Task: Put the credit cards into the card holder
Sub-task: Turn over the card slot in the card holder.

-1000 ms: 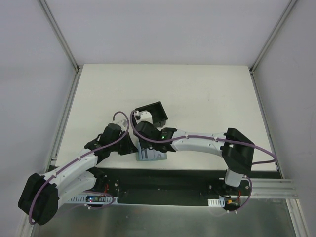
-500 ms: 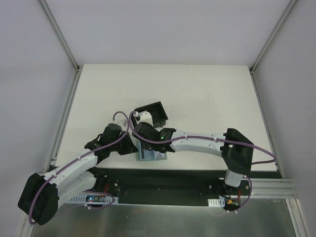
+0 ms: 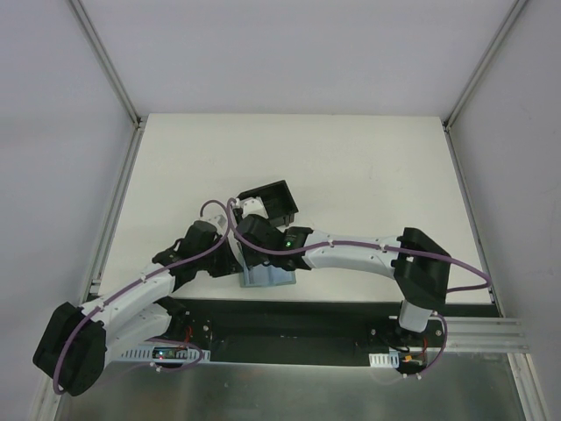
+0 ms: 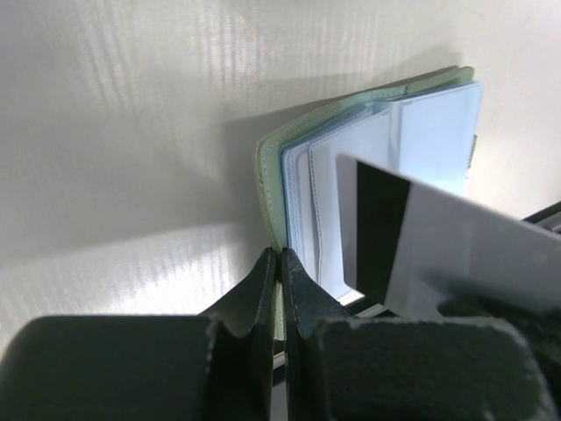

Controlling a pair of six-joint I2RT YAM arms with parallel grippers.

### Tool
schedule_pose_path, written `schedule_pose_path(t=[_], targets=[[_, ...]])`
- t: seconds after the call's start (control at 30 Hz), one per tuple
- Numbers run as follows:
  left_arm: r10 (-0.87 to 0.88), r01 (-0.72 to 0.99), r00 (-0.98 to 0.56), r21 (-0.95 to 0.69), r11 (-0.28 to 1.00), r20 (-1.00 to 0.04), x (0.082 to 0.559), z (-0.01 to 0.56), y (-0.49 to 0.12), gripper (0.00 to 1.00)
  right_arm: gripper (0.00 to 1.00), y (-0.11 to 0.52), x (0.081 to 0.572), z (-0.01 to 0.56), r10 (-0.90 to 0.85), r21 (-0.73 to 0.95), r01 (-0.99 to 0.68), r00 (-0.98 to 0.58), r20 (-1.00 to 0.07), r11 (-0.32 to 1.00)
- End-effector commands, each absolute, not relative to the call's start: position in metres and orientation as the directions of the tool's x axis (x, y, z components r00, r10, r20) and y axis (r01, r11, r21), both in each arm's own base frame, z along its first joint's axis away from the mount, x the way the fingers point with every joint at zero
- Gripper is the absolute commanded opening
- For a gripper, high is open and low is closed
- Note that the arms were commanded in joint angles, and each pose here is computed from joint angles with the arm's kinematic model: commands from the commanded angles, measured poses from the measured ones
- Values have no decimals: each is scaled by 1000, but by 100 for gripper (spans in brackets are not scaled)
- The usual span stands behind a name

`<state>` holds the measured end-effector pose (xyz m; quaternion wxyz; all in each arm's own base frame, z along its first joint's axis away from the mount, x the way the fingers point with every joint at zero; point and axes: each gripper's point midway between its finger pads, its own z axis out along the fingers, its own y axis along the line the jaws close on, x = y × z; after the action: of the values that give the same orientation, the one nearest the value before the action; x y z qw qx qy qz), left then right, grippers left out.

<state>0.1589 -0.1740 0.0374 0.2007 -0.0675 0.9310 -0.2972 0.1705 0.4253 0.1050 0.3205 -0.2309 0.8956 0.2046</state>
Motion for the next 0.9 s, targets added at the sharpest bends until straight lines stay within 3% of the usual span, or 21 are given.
schedule_pose_path(t=[0.0,0.2,0.43,0.87], targets=[[-270,-54,-907,-546,836,-324,159,25,-165,0,0,440,168,149,-213,321,-589,-661,-719,742],[-271,-70,-908,-522,850,-318,158,17,-160,0,1,410,179,139,-104,438,-486,-751,-652,757],[-258,-64,-910,-504,861,-326,159,14,-158,0,0,400,173,117,0,657,-376,-868,-497,653],[-255,-69,-912,-493,867,-321,160,12,-157,0,1,373,174,86,116,725,-234,-911,-397,648]])
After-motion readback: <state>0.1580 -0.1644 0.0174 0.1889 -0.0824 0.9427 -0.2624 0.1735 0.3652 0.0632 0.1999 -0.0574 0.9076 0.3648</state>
